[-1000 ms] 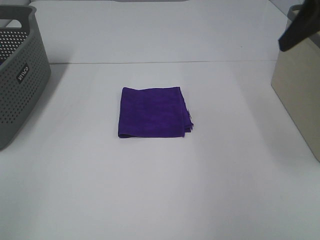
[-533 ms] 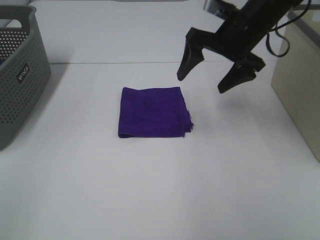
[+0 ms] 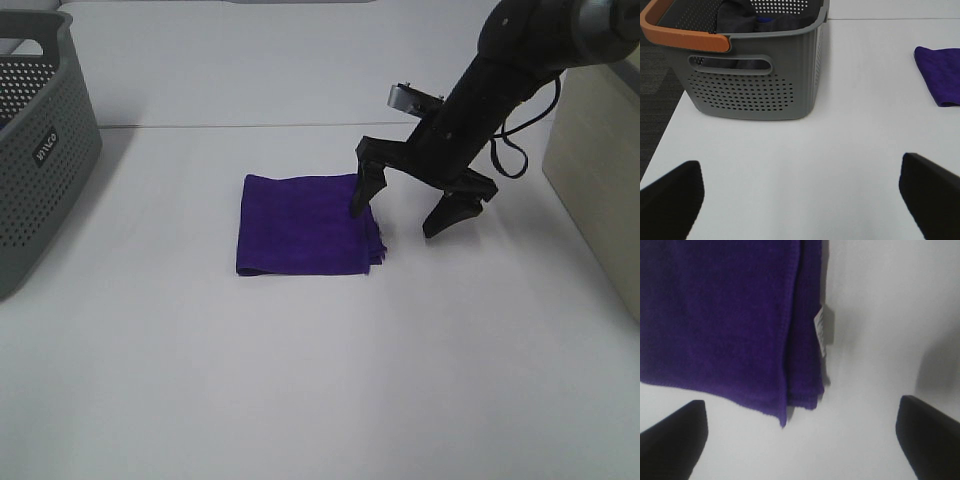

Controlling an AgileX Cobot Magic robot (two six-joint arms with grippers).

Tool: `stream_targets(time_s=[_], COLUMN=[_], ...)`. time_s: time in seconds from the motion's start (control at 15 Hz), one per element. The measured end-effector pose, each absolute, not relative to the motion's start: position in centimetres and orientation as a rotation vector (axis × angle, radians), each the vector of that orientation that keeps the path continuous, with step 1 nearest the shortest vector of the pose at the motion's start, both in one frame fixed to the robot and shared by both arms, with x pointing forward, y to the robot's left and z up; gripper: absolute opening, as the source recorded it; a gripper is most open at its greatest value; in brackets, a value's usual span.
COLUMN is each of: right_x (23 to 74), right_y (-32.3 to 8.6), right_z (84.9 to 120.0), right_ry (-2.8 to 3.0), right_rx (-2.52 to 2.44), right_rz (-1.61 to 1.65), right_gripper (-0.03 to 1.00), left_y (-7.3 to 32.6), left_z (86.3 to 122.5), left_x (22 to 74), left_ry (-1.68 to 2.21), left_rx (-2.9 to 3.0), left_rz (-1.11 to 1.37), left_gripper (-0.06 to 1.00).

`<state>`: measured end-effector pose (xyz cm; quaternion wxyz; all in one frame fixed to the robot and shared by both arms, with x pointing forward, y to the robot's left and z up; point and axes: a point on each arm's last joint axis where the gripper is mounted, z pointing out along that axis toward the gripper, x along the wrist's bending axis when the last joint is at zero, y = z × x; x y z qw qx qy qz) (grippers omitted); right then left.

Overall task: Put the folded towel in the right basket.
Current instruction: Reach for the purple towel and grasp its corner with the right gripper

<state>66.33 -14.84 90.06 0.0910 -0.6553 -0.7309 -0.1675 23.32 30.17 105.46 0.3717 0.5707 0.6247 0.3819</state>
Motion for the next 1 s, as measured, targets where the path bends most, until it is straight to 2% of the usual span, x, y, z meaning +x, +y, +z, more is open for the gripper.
stream_targets(time_s=[0.33,1.0], right_x=[67.2,67.8], right_y=[-14.6,-13.5], right_z=[88.1,86.9], right_ry=[-2.131,-1.915], right_rx=[-2.008,-2.049], right_rz=[-0.561,-0.676], right_gripper=[0.98,0.94], left_y=[30.2,30.2], left_z=[105.5,105.5], left_x=[23.3,23.3], left_ry=[1.602,1.602], left_rx=[1.463,1.463], left_rz=[0.979,0.979], left_gripper=[0.99,0.99])
